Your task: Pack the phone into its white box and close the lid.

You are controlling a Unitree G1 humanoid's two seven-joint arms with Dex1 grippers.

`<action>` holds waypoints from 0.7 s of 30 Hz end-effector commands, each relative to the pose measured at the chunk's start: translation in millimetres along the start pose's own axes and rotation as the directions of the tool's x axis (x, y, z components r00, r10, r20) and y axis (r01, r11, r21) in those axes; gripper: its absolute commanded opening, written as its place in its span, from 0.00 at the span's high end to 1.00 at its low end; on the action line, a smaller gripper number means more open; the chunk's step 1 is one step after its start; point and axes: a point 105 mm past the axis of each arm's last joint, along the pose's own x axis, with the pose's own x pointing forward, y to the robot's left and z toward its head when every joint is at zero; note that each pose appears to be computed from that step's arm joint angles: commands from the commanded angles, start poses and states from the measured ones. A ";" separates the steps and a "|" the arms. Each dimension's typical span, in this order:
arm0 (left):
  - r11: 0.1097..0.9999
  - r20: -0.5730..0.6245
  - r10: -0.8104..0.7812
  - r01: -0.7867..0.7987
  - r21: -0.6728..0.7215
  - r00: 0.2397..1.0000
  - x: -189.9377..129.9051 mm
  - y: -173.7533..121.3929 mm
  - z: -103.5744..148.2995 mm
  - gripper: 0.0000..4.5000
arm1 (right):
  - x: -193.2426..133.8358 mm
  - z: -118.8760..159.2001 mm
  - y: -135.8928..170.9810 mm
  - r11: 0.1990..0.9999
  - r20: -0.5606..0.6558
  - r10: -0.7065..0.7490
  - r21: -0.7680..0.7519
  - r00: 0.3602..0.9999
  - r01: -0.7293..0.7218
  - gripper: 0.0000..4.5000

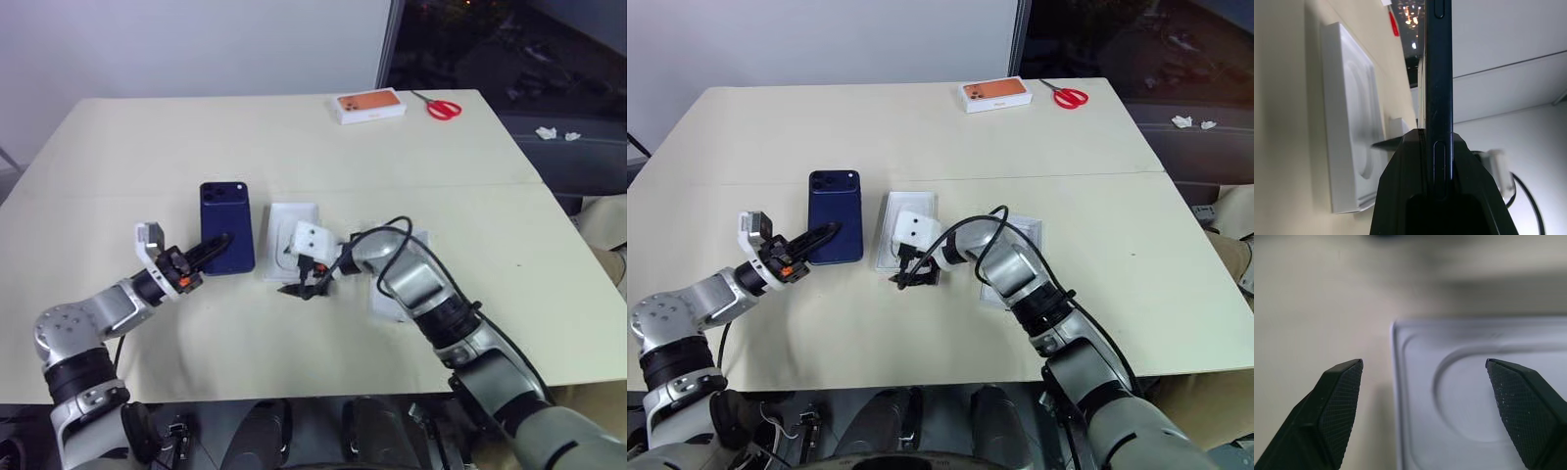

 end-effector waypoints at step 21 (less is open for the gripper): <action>0.999 -0.180 0.044 -0.040 0.025 0.983 77.9 20.5 -28.1 1.00 | -72.8 -23.6 -34.5 0.973 -0.016 -0.223 0.061 0.975 0.224 0.04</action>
